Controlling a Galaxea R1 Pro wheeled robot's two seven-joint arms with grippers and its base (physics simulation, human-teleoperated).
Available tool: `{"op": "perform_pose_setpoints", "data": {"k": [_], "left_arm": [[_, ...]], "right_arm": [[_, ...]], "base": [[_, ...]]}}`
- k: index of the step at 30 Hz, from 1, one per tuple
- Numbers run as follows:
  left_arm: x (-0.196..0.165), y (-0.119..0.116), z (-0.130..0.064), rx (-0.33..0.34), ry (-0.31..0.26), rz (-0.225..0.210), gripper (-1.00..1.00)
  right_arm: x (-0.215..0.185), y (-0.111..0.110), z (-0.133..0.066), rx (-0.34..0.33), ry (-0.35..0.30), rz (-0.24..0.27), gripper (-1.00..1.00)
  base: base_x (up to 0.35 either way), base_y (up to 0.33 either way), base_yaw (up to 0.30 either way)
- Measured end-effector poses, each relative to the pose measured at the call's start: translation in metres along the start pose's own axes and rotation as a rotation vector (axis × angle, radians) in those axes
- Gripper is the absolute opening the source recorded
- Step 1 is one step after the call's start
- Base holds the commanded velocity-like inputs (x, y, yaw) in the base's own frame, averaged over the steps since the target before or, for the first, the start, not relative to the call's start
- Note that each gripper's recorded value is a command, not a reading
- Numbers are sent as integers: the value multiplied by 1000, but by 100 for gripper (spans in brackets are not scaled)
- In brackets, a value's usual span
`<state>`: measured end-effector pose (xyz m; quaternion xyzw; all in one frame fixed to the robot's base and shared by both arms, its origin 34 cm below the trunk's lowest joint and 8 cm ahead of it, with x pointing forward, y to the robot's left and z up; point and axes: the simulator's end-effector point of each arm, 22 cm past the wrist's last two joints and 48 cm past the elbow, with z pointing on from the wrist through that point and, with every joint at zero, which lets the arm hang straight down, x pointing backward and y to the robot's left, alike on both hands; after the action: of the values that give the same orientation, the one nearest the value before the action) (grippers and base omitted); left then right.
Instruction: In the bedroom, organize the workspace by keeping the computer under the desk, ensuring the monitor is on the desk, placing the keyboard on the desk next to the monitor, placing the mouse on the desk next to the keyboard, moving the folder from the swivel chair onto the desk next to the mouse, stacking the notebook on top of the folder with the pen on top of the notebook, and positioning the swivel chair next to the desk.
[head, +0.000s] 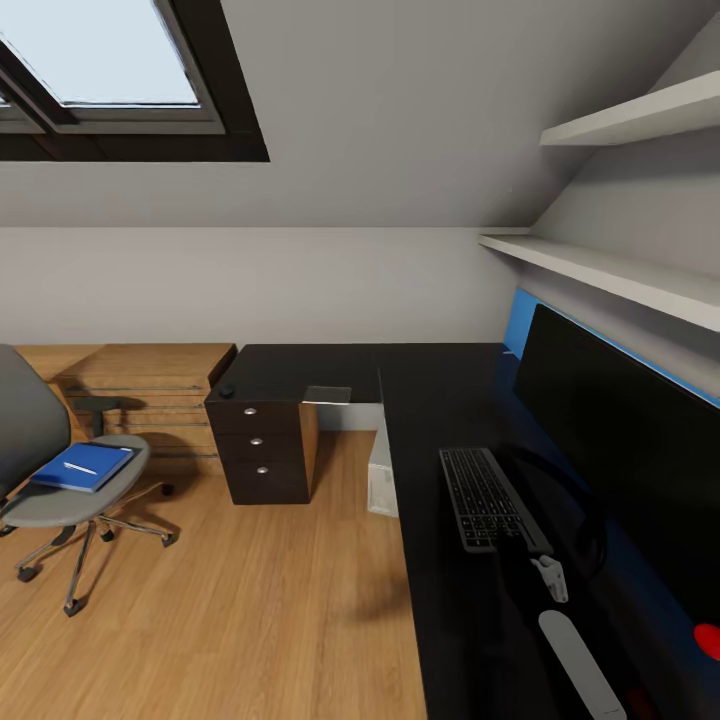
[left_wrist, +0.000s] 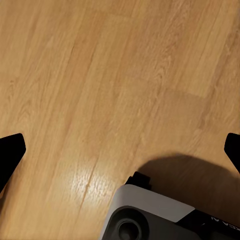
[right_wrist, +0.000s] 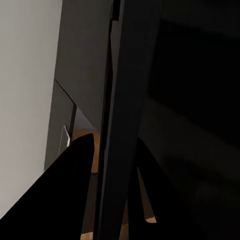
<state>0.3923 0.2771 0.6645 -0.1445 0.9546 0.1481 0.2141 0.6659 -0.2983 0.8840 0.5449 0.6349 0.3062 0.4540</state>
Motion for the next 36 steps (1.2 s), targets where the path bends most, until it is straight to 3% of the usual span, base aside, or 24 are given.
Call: {"op": "perform_pose_setpoints", "data": {"k": [1, 9, 36], "left_arm": [[0, 0, 0, 0, 0, 0, 100], [0, 0, 0, 0, 1, -1, 100], [0, 0, 0, 0, 0, -1, 100]], "right_arm": [[0, -1, 0, 3, 0, -1, 100], [0, -3, 0, 16, -2, -22, 100], [0, -4, 0, 16, 2, -26, 100]], "base": [[0, 0, 0], [0, 0, 0], [-23, -38, 0]]}}
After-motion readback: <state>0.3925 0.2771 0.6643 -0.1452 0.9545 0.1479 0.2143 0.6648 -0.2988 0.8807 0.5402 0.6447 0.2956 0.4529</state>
